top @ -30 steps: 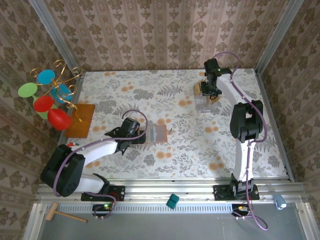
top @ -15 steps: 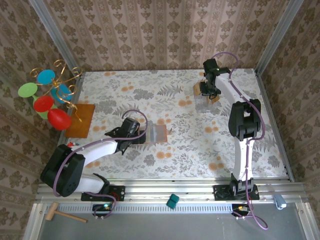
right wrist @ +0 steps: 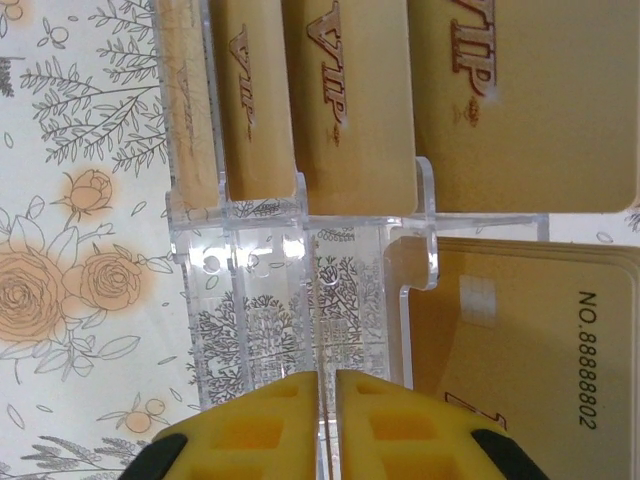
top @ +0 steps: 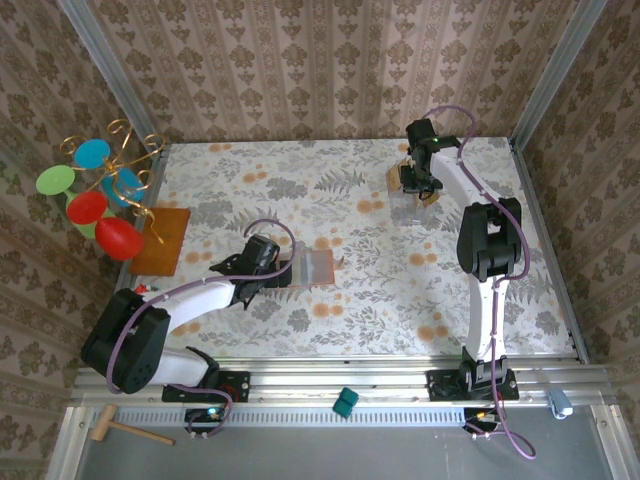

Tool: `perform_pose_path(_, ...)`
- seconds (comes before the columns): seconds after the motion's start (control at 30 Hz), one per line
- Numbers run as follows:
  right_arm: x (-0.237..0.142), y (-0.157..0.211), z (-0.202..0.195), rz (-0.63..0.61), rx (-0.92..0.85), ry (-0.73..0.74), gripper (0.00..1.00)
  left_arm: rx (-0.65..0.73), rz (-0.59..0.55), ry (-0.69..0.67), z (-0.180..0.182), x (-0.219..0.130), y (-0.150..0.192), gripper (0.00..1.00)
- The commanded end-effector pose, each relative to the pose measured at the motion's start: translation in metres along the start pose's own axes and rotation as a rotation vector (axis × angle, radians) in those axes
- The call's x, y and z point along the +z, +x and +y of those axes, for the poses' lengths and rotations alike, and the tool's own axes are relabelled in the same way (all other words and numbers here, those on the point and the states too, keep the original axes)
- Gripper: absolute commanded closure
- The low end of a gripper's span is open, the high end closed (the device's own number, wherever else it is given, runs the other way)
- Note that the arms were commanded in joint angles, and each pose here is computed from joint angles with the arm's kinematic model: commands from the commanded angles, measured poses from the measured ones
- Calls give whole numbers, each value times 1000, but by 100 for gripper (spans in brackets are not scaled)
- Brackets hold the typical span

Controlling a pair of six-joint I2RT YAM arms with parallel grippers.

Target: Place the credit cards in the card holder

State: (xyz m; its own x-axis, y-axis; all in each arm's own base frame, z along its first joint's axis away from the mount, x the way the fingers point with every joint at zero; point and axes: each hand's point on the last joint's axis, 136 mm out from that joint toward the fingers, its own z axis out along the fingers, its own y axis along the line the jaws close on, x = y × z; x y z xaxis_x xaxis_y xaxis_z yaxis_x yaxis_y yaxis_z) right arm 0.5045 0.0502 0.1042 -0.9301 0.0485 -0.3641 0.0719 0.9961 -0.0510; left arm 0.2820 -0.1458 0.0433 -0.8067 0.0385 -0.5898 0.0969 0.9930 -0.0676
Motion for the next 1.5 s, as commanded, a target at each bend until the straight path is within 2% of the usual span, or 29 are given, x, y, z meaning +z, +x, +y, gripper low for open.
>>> perform_pose_path(0.0, -19, -4, -6, -30, -36, 19, 89, 14, -16, 5, -2, -3, -3, 0)
perform_pose_path(0.2, -23, -7, -6, -35, -49, 15, 100, 10, -19, 11, -4, -2, -4, 0)
perform_pose_path(0.37, -39, -13, -6, -68, -51, 12, 100, 13, -16, 17, -5, -2, -3, 0)
perform_pose_path(0.7, -94, -28, 8, -184, -46, -39, 100, 6, -23, 31, -9, -4, -9, 0)
perform_pose_path(0.9, -119, -9, 65, -228, -22, -218, 100, -4, -25, -22, -1, -8, -16, 0)
perform_pose_path(1.07, -123, 34, 134, -213, 5, -409, 100, -39, -17, -44, 12, -9, -23, 0)
perform_pose_path(1.2, -119, 71, 183, -196, 38, -496, 100, -56, -31, -51, 21, -15, -31, 0)
perform_pose_path(1.47, -100, 129, 248, -180, 35, -484, 100, -79, -49, -35, 29, -23, -42, 0)
